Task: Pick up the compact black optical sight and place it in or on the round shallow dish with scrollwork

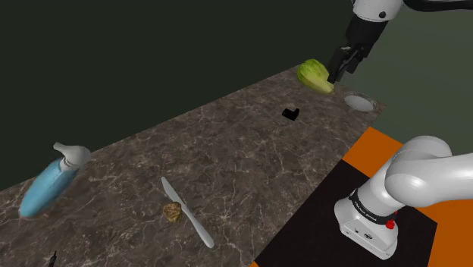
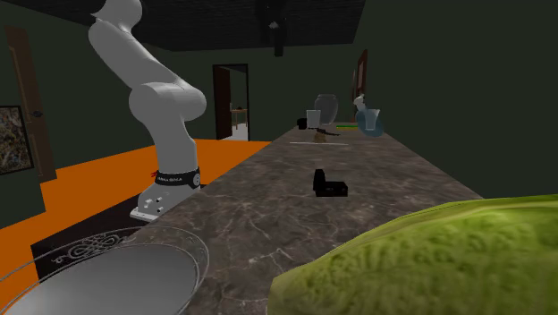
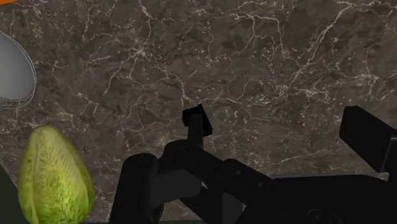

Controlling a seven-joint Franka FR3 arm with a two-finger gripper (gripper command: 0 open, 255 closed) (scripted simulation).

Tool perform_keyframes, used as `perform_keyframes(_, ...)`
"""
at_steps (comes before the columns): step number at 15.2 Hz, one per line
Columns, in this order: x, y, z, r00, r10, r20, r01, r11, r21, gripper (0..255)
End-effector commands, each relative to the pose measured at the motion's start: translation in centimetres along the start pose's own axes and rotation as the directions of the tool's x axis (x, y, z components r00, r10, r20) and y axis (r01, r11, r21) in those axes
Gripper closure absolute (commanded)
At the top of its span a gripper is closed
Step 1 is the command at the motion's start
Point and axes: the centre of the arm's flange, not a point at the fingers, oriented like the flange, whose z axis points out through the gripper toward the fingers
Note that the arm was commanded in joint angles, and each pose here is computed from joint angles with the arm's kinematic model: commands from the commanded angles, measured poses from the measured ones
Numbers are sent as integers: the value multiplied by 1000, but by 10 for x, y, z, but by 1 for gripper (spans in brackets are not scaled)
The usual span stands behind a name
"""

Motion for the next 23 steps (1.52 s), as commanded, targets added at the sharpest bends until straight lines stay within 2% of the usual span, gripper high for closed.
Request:
perform_keyframes(1,0,0,0,1000,0,0,0,1000,0,0)
perform_keyframes(12,64,35,125,988,-151,-6,151,988,6,0)
perform_keyframes(23,134,59,250,954,-299,-13,299,954,10,0)
